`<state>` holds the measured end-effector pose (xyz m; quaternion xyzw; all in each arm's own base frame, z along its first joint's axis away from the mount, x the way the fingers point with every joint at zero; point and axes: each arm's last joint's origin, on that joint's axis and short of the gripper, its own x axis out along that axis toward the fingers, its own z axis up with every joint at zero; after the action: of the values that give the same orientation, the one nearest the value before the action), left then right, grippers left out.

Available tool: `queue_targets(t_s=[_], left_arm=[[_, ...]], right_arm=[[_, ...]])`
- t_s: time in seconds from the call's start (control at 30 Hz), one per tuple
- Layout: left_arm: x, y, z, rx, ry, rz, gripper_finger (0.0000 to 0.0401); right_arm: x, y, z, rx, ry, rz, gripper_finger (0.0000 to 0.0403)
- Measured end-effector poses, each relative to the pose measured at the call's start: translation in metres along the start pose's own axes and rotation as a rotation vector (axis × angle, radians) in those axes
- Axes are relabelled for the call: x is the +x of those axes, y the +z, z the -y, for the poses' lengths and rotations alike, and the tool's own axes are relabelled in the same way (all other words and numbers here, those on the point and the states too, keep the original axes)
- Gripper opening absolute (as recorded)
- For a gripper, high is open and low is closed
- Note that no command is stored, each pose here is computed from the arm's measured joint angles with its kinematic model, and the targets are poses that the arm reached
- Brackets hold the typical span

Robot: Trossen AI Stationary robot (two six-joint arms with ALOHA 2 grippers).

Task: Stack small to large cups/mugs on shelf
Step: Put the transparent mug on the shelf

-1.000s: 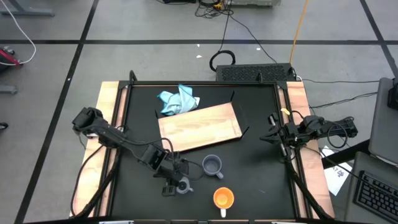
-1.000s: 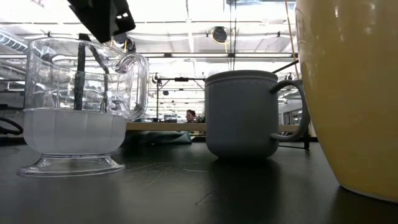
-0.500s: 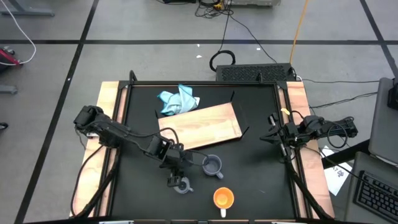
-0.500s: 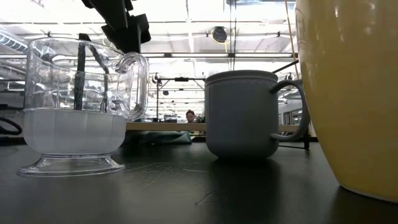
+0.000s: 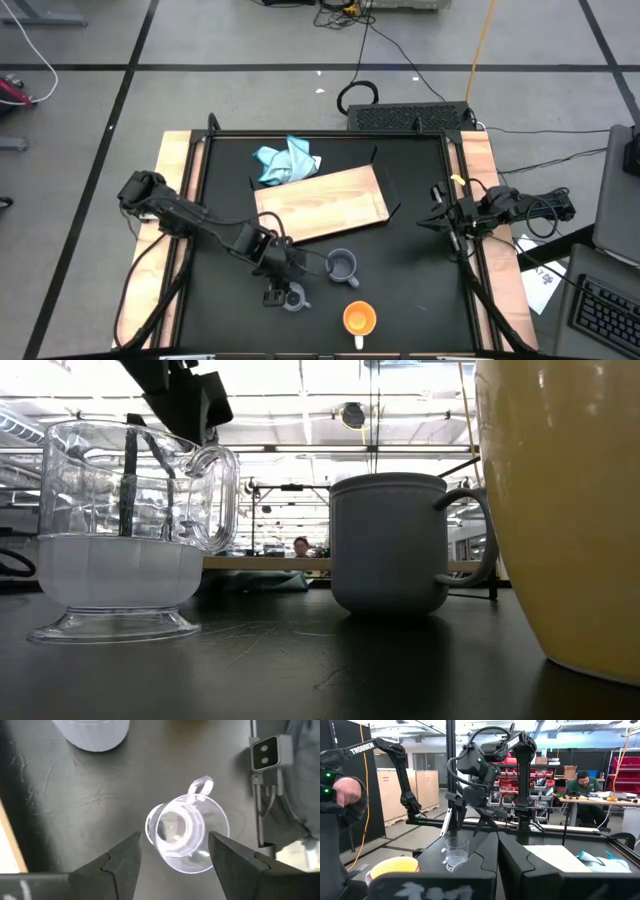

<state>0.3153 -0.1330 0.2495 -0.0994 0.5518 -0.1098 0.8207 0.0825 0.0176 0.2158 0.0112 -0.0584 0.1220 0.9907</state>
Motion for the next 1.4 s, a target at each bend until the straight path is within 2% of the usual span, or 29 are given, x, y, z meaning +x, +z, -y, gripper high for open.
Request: queue_targets(t_s=[0.33,0.53,1.0,1.1,1.4], left_arm=[[0.020,-0.004,0.001,0.002,0.069,-0.050,0.0230],[0.032,-0.003,0.002,0.000,0.067,-0.061,0.0230],[0.037,-0.004,0.002,0.028,0.075,-0.074,0.0228],[0.037,-0.004,0.002,0.053,0.074,-0.075,0.0208],[0.036,-0.004,0.000,0.077,0.075,-0.075,0.0092]], right_arm=[[0.000,0.000,0.000,0.000,0.000,0.001,0.0000],[0.001,-0.001,0.000,0.001,0.000,-0.008,0.0000],[0.001,-0.002,0.000,0.001,0.000,-0.021,0.0000],[0.001,-0.002,0.000,0.001,0.000,-0.021,0.0000],[0.001,-0.002,0.000,0.001,0.000,-0.021,0.0000]])
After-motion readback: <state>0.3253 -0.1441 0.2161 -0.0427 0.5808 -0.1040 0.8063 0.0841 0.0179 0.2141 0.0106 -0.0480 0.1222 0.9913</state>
